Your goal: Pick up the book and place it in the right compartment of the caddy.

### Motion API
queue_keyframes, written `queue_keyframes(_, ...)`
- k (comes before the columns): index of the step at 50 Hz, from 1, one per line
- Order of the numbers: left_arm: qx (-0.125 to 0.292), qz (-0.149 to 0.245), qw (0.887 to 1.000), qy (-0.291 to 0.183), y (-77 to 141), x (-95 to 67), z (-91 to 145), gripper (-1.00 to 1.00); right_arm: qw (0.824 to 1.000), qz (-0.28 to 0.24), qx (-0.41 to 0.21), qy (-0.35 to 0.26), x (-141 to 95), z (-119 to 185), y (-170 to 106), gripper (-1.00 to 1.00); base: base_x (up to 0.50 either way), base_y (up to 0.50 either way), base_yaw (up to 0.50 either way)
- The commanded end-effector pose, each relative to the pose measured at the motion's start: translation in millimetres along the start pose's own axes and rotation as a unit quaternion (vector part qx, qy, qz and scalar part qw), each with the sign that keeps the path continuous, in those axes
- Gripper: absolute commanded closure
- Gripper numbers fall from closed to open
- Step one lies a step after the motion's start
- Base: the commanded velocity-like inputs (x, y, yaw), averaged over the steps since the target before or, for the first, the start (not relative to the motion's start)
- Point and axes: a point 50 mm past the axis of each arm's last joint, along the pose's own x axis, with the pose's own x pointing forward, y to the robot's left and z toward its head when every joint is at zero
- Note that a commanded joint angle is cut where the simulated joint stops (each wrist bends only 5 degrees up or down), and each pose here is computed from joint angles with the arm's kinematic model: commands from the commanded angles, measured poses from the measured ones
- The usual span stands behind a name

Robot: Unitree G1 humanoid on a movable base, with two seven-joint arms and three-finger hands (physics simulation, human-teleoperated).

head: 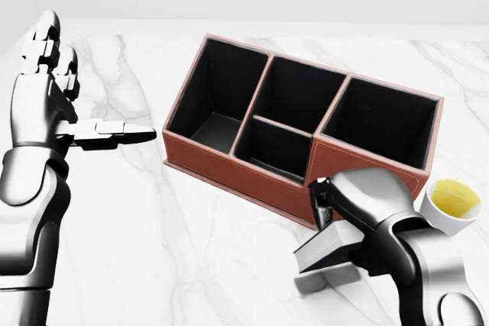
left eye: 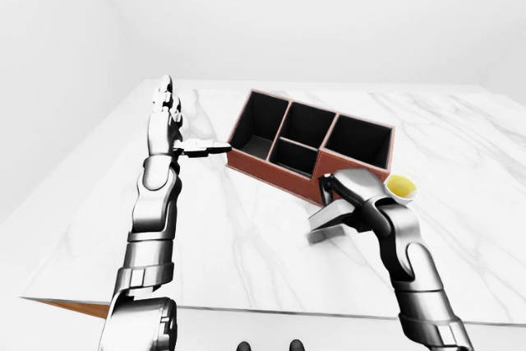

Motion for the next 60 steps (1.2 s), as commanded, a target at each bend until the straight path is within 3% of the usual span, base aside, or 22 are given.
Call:
queue_keyframes(1, 0.000, 0.002, 1.000, 0.004, 1, -0.6, -2, -1.00, 0.996, -0.077, 0.014, -0.043, -19, 14, -44, 1.00, 0.00, 0.00, 0.00)
queue_keyframes(21, 0.001, 0.003, 1.000, -0.004, 1, -1.8, 1, -1.00, 0.975, -0.191, -0.001, -0.111, -51, 36, -98, 1.00, 0.00, 0.00, 0.00)
queue_keyframes(26, 0.001, 0.003, 1.000, -0.007, 1, -2.2, 2, -1.00, 0.960, -0.241, -0.006, -0.141, -64, 45, -119, 1.00, 0.00, 0.00, 0.00)
queue_keyframes(41, 0.001, 0.003, 1.000, -0.026, 2, -4.7, 11, -1.00, 0.921, -0.327, -0.028, -0.210, -90, 65, -154, 1.00, 0.00, 0.00, 0.00)
queue_keyframes(53, 0.000, 0.003, 1.000, -0.031, 2, -5.6, 12, -1.00, 0.898, -0.371, -0.054, -0.231, -103, 71, -177, 1.00, 0.00, 0.00, 0.00)
queue_keyframes(60, -0.001, 0.002, 0.999, -0.036, 2, -7.5, 15, -1.00, 0.895, -0.380, -0.060, -0.226, -97, 70, -202, 1.00, 0.00, 0.00, 0.00)
